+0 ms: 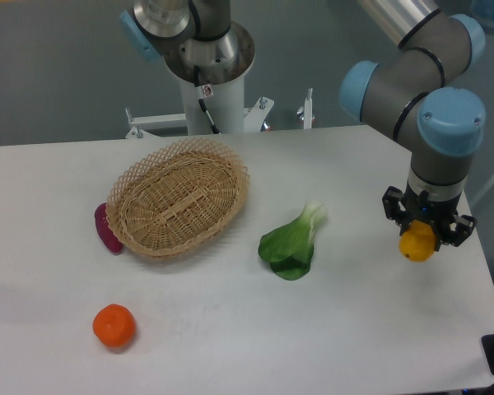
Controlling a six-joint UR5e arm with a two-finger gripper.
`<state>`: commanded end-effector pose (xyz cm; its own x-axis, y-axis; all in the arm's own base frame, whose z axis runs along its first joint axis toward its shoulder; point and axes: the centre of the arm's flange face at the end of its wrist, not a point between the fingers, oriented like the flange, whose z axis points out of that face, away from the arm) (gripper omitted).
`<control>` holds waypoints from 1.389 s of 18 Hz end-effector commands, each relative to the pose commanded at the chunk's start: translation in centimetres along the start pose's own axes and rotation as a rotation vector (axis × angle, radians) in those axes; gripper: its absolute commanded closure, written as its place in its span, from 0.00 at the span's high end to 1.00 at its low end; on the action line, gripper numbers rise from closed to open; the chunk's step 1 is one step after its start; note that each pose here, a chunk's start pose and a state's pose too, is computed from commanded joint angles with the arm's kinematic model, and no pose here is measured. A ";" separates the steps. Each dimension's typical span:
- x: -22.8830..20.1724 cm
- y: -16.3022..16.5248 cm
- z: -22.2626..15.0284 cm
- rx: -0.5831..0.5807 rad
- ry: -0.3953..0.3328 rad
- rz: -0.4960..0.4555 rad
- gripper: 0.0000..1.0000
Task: Place the mango in the basket
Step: 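Lift the yellow mango in the gripper and raise it up, then carry the held mango over the bok choy toward the wicker basket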
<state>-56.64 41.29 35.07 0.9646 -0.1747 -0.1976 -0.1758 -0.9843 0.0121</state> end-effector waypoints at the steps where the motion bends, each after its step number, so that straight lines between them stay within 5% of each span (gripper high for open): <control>1: -0.1 0.1 -0.1 0.000 -0.001 -0.002 0.57; 13: 0.9 -0.9 0.8 -0.003 0.017 0.007 0.57; 25: 6.5 -9.2 -0.1 0.001 0.061 0.053 0.57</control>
<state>-48.69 49.23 33.77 0.9641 -0.2278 -0.1362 -0.2272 -0.9736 0.0203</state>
